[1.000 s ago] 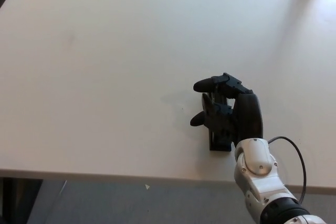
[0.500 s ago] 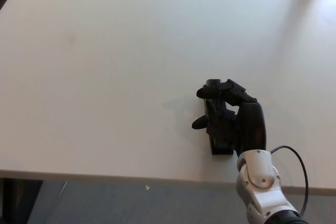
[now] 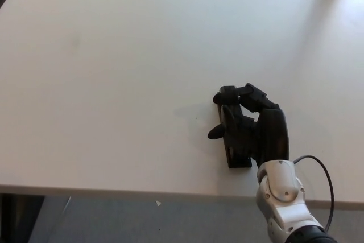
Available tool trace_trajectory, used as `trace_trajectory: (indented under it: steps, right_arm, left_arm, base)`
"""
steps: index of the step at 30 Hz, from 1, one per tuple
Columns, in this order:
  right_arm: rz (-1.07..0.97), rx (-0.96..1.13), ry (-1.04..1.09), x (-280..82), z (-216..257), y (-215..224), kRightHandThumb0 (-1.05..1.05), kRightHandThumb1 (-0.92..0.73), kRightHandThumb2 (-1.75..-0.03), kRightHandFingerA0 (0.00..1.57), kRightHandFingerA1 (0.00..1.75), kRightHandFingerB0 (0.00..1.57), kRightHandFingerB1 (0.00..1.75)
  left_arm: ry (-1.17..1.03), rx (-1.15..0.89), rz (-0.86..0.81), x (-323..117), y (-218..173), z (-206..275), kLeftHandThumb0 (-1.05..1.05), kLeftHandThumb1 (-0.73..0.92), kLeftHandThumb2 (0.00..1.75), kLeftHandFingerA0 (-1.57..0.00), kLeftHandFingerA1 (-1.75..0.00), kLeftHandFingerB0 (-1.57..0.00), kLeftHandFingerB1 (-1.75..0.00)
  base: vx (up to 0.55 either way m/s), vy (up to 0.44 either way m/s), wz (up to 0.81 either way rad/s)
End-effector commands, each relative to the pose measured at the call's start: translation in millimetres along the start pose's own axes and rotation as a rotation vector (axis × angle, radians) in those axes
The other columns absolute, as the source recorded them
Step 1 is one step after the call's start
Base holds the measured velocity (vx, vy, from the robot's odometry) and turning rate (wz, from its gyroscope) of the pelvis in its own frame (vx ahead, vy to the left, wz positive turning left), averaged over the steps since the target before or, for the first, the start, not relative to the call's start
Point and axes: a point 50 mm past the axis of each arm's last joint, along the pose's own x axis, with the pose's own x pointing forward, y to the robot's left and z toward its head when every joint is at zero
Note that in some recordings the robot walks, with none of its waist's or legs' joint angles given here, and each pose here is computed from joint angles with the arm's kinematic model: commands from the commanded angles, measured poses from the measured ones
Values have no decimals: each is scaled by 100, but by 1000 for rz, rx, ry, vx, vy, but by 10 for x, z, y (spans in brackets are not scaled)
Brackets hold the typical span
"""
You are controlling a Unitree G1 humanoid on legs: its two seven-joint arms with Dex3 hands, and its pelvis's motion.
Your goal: The robot uses its right hand to press on the stapler that is in the middle of the desk
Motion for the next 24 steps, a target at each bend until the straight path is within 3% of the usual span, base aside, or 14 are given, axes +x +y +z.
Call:
trace_trajectory:
  steps: [1,5,8,9,10,15,16,18,19,20,21,22,23,24]
  right_arm:
    - [-43,3,35,336,280,-227,-9,-79,-75,127,97,68,119]
    - [-53,-14,-70,515,618,-284,-15,-80,-70,122,95,75,105]
    - [-52,2,-166,628,909,-340,-16,-81,-68,126,98,74,113]
    - [-48,6,-187,663,1006,-368,-16,-82,-69,126,88,72,119]
    - [-56,18,-209,681,1078,-408,-14,-82,-69,129,89,72,113]
    - [-74,-7,-297,727,1379,-632,-11,-82,-69,124,98,68,118]
    - [-82,1,-307,732,1440,-692,-12,-79,-72,123,110,71,116]
    - [-125,-37,-341,712,1583,-877,-12,-80,-73,124,109,72,114]
    - [-141,-53,-357,701,1629,-937,-11,-78,-76,123,112,74,117]
    - [-171,-98,-370,683,1705,-1053,-12,-80,-74,121,103,73,112]
    - [-183,-104,-375,671,1736,-1120,-12,-77,-77,123,107,74,112]
    - [-197,-107,-380,651,1778,-1205,-12,-77,-77,123,107,74,112]
    - [-228,-94,-373,622,1815,-1380,-11,-79,-76,122,116,73,114]
    - [-277,-107,-365,581,1848,-1634,-6,-79,-73,123,110,69,116]
  left_arm:
    - [-103,6,19,132,111,347,-70,81,107,-6,-30,-6,-28]
    - [-110,-21,36,192,102,432,-69,79,106,-3,-38,-9,-31]
    - [-138,-36,31,212,107,498,-71,80,107,-5,-32,-7,-28]
    - [-147,-37,40,220,109,520,-65,77,108,-3,-36,-5,-33]
    - [-142,-46,49,230,112,528,-72,79,105,-2,-36,-11,-31]
    - [-157,-46,50,261,128,611,-72,79,105,-2,-36,-11,-31]
    - [-161,-51,51,269,128,630,-64,77,107,-1,-38,-6,-33]
    - [-170,-61,49,275,129,648,-68,79,105,0,-36,-11,-32]
    - [-175,-65,50,277,128,657,-64,92,75,-9,-28,-10,-22]
    - [-179,-62,51,284,126,675,-61,92,74,-9,-28,-9,-22]
    - [-177,-60,53,285,130,678,-68,78,106,0,-39,-12,-33]
    - [-174,-57,57,287,137,680,-68,78,106,0,-39,-12,-33]
    - [-174,-58,54,285,137,678,-62,92,73,-10,-29,-9,-21]
    - [-178,-52,52,286,148,692,-69,79,106,0,-38,-11,-31]
  base:
    - [0,0,0]
    - [0,0,0]
    - [0,0,0]
    - [0,0,0]
    - [0,0,0]
    - [0,0,0]
    - [0,0,0]
    - [0,0,0]
    - [0,0,0]
    - [0,0,0]
    - [0,0,0]
    - [0,0,0]
    - [0,0,0]
    - [0,0,0]
